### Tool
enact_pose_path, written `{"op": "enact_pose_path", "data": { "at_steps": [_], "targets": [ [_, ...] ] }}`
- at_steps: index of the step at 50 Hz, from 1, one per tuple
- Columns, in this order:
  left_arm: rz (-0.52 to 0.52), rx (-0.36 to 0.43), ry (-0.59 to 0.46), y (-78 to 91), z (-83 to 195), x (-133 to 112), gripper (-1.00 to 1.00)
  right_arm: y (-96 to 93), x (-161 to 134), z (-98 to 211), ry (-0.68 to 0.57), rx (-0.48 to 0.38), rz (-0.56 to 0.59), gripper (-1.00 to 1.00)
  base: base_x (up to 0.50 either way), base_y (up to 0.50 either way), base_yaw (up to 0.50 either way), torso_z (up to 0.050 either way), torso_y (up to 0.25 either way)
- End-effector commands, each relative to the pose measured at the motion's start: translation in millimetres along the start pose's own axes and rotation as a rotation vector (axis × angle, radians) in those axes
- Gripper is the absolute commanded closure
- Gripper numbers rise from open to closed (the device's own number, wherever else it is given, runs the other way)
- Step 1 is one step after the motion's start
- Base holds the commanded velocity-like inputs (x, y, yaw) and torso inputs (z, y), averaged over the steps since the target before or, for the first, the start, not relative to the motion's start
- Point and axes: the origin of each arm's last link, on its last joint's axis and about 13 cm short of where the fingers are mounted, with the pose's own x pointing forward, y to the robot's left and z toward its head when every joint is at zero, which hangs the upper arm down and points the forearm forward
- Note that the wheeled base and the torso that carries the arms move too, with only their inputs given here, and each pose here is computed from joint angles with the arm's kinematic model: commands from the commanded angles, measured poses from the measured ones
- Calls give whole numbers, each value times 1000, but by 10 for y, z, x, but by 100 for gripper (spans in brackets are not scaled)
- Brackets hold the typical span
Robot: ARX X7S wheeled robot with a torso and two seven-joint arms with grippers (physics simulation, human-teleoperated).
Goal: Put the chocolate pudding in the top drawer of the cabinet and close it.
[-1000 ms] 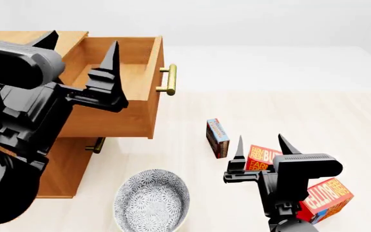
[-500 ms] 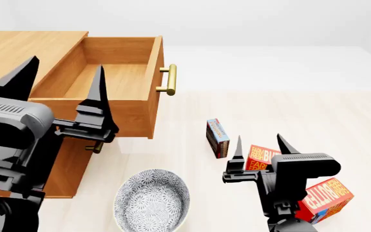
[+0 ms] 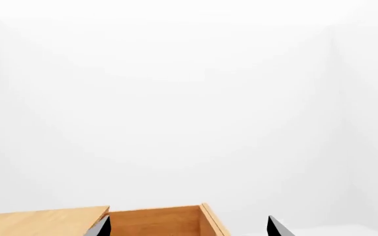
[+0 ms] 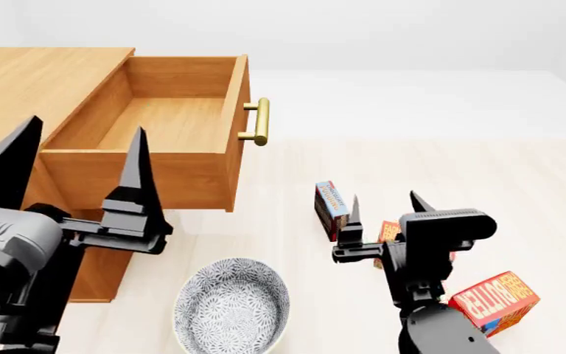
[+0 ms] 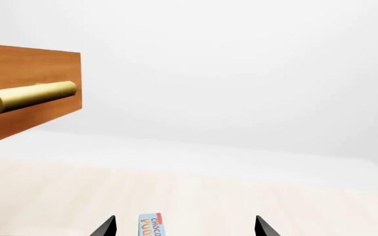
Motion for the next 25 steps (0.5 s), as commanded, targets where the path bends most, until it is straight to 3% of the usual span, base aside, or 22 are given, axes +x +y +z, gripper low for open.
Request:
{"op": "enact_pose_path", "data": {
  "at_steps": [1,25],
  "targets": [
    [15,-27,5,-10,-17,-78,-100,-15,278,60,30,4,36,-100,0,0,0,0,0],
    [25,-30,-18,0,39,-122,-100,77,917,-17,87,27,151,-100,0,0,0,0,0]
  ]
}}
